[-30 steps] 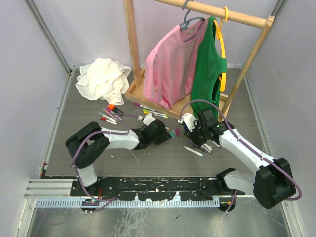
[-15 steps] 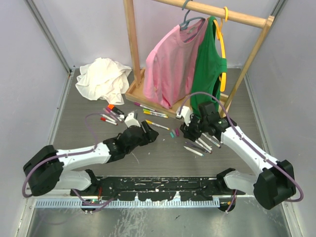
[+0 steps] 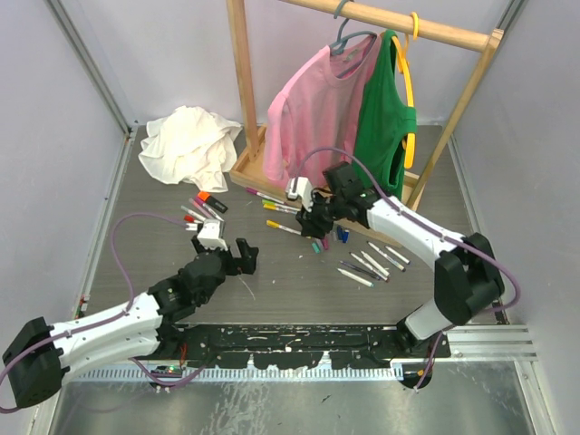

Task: Open the pen caps
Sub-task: Pick up the pen from the center of the board.

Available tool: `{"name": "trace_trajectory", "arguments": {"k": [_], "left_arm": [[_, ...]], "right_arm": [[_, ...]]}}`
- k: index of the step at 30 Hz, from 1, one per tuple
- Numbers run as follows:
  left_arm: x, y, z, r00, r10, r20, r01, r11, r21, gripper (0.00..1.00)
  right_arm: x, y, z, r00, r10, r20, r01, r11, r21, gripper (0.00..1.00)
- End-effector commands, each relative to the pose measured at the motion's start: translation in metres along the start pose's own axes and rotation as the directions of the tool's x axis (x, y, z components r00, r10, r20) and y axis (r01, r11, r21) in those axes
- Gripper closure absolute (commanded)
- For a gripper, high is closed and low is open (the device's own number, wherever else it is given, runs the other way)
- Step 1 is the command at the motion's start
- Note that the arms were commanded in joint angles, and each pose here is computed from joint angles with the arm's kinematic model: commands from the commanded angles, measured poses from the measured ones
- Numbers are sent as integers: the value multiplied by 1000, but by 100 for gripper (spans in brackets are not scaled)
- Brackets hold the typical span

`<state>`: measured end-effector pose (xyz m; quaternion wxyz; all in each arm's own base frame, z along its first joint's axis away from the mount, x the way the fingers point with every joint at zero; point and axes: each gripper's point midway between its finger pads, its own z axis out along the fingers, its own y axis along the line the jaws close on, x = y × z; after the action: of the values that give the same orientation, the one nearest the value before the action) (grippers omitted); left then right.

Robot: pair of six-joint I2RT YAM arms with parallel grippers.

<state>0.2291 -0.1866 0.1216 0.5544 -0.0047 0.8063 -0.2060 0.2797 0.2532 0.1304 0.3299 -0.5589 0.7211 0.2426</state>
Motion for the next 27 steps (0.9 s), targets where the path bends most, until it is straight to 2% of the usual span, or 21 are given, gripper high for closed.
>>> {"name": "trace_trajectory", "arguments": {"k": [1,10,15,20,24,27], "left_arm": [[-9,12,0,993,109,54,-108,994,-29,2],[1,8,15,988,152,-5,-152,987,-55,2],[5,5,21,983,178,-40,-180,982,-61,2],[6,5,21,982,181,-44,-184,981,-63,2],[4,5,20,985,172,-33,-174,983,-60,2],[4,7,18,986,166,-23,-168,984,-55,2]], "right_arm": [[-27,-21,15,1000,-15,15,14,997,72,51],[0,-40,63,986,137,-98,-123,983,135,51],[7,-47,79,969,213,-121,-194,969,155,51],[20,-46,91,956,252,-153,-229,961,152,52],[28,-45,101,949,253,-189,-227,962,151,59],[29,-44,105,950,235,-205,-203,965,164,60]]}}
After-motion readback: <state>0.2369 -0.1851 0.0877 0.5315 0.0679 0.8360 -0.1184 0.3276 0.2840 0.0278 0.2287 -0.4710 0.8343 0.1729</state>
